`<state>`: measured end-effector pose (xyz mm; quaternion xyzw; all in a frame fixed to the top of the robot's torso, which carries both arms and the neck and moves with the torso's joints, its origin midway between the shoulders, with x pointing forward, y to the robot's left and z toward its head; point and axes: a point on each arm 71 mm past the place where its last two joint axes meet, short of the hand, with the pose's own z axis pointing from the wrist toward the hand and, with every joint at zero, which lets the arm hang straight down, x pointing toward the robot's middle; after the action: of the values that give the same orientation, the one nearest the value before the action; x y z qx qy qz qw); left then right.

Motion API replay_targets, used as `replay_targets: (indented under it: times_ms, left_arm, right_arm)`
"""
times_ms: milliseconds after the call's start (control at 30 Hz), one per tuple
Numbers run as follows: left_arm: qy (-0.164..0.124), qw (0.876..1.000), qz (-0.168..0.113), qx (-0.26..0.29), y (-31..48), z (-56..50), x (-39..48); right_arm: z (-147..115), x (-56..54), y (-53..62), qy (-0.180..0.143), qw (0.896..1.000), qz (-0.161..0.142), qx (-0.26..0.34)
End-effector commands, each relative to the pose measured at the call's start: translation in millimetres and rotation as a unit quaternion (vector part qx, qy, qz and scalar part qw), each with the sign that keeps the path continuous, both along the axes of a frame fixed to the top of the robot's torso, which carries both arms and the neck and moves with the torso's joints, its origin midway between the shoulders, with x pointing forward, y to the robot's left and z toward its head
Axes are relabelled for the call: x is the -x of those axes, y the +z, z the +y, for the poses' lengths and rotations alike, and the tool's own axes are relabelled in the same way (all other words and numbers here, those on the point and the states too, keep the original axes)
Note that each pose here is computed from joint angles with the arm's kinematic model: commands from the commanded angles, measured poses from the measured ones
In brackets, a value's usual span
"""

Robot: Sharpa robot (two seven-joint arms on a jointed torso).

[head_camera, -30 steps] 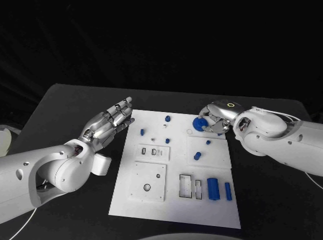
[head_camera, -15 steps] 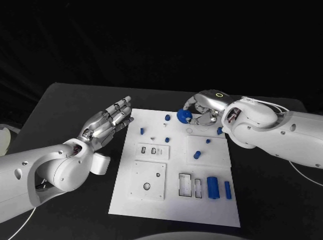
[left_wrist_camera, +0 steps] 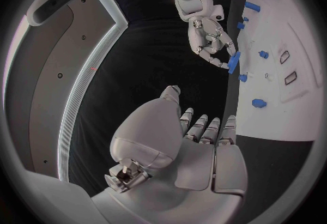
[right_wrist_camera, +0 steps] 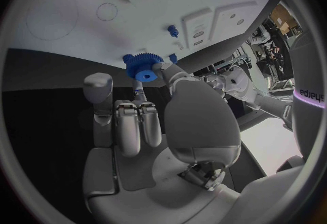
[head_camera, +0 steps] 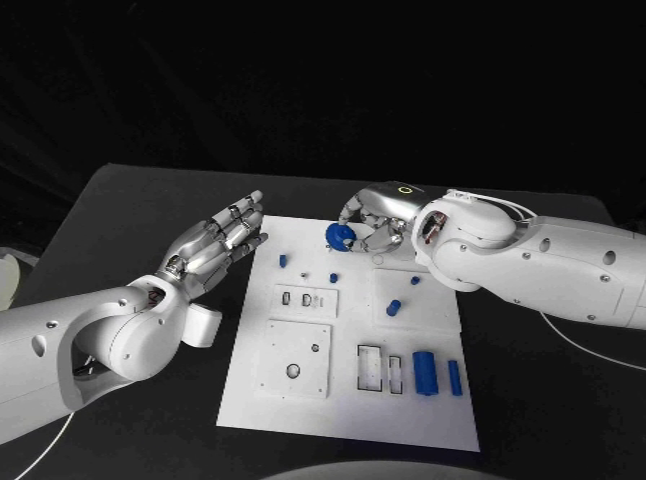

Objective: Assemble the parts on the task board

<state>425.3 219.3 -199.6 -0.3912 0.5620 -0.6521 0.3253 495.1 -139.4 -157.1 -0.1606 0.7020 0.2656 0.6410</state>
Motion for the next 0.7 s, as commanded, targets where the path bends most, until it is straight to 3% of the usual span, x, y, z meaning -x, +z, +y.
replay_targets:
  times_ms: [33,400,700]
  left_arm:
    - [-0.010,1.000,-0.003,0.008,1.1,-2.1,0.6]
    - [-0.012,1.000,-0.002,0.008,1.0,-3.1,0.5]
    - [-0.012,1.000,-0.001,0.008,0.6,-3.2,-0.1]
  right_arm:
    - [4,-2.1,-7.3,0.003,1.000,0.022,0.018]
    - [20,-5.5,-19.9,0.012,0.999,0.034,0.035]
    - [24,-5.6,-22.8,0.016,0.999,0.037,0.036]
